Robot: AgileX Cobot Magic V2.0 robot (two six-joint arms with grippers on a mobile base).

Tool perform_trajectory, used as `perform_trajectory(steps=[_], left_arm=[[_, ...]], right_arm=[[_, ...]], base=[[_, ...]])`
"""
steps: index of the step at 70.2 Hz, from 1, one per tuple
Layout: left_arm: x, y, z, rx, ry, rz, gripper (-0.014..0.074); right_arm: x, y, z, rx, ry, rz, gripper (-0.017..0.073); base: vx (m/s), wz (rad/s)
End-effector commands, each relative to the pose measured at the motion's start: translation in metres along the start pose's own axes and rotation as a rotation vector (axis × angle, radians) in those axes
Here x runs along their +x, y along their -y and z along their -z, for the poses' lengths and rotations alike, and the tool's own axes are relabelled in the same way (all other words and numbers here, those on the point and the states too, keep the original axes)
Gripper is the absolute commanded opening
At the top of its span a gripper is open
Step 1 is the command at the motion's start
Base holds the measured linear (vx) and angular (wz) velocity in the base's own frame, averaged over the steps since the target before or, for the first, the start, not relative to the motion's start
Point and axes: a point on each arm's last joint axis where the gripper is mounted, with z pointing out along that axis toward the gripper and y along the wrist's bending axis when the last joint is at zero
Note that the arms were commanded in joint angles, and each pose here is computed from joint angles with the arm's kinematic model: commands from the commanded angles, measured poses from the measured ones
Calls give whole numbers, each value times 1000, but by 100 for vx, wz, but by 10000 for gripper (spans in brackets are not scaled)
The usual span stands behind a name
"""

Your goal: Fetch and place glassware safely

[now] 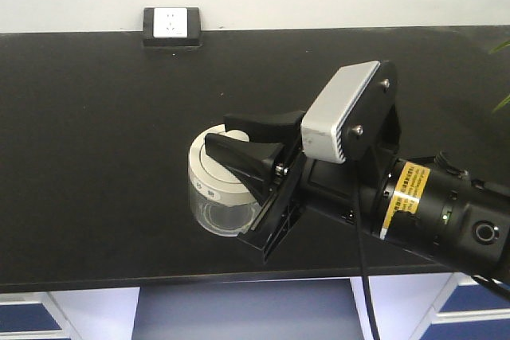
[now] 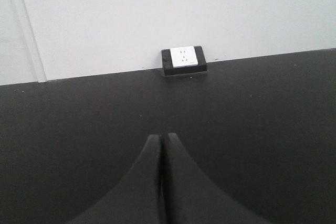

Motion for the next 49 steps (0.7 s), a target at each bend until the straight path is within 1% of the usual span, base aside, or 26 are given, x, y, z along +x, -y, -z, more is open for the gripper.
perform_trajectory(steps=[1, 49], left_arm=[[-17, 0, 1, 7, 96, 12, -7], [-17, 0, 1, 7, 96, 12, -7]], right_arm=[[-25, -4, 6, -37, 132, 1, -3], [-25, -4, 6, -37, 132, 1, -3]], base=[[11, 10], [11, 7]])
